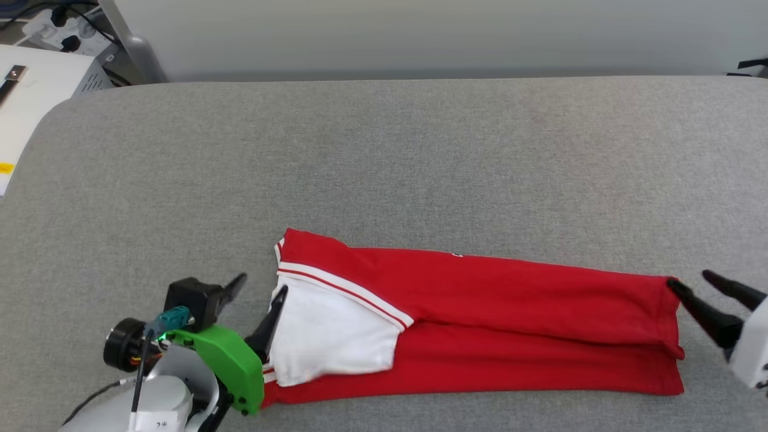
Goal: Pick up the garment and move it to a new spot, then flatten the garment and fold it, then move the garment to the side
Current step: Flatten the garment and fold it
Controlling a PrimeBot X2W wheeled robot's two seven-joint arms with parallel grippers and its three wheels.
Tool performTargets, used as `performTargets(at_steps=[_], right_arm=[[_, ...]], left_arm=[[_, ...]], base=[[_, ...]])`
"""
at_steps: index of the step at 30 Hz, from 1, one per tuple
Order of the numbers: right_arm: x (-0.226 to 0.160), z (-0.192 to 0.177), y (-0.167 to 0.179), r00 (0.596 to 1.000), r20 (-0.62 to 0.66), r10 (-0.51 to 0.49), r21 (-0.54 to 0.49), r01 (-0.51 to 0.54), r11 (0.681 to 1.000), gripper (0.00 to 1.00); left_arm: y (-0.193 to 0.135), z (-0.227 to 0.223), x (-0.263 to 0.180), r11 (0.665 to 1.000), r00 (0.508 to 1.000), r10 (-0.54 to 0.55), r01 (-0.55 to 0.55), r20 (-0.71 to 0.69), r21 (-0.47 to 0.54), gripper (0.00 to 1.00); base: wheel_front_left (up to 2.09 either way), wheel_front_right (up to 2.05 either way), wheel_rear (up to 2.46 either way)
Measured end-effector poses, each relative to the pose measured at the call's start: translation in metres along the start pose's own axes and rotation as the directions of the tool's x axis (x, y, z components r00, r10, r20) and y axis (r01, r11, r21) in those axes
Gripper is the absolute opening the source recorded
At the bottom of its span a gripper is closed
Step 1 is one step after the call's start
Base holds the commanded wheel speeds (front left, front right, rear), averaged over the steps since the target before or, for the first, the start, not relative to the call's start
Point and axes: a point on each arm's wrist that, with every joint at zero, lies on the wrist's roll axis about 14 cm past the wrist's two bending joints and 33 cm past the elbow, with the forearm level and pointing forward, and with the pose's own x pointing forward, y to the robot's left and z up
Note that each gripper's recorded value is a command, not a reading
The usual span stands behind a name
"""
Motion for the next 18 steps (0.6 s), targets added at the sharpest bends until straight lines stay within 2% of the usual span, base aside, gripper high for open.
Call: performTargets(at_steps=[3,6,11,18], right_arm=[[-0.007,0.014,-0.01,1.0,-0.004,-0.016,0.021,0.016,1.0,1.0],[-0.011,0.012,-0.018,0.998,-0.06,-0.019,0.096,0.024,0.995,1.0],[-0.012,-0.008,-0.026,0.978,-0.209,-0.005,0.172,0.042,0.984,1.0],[0.002,-0.048,-0.029,0.933,-0.359,0.012,0.232,0.076,0.97,1.0]], left_arm=[[0.013,0.019,-0.003,0.996,0.993,0.081,-0.083,0.085,0.022,1.0],[0.024,0.034,-0.006,0.986,0.976,0.151,-0.16,0.154,0.044,1.0],[0.034,0.059,-0.014,0.961,0.926,0.247,-0.271,0.285,0.048,1.0],[0.05,0.058,-0.024,0.923,0.869,0.355,-0.384,0.344,0.017,1.0]], base=[[0.0,0.0,0.0],[0.0,0.0,0.0],[0.0,0.0,0.0],[0.0,0.0,0.0]])
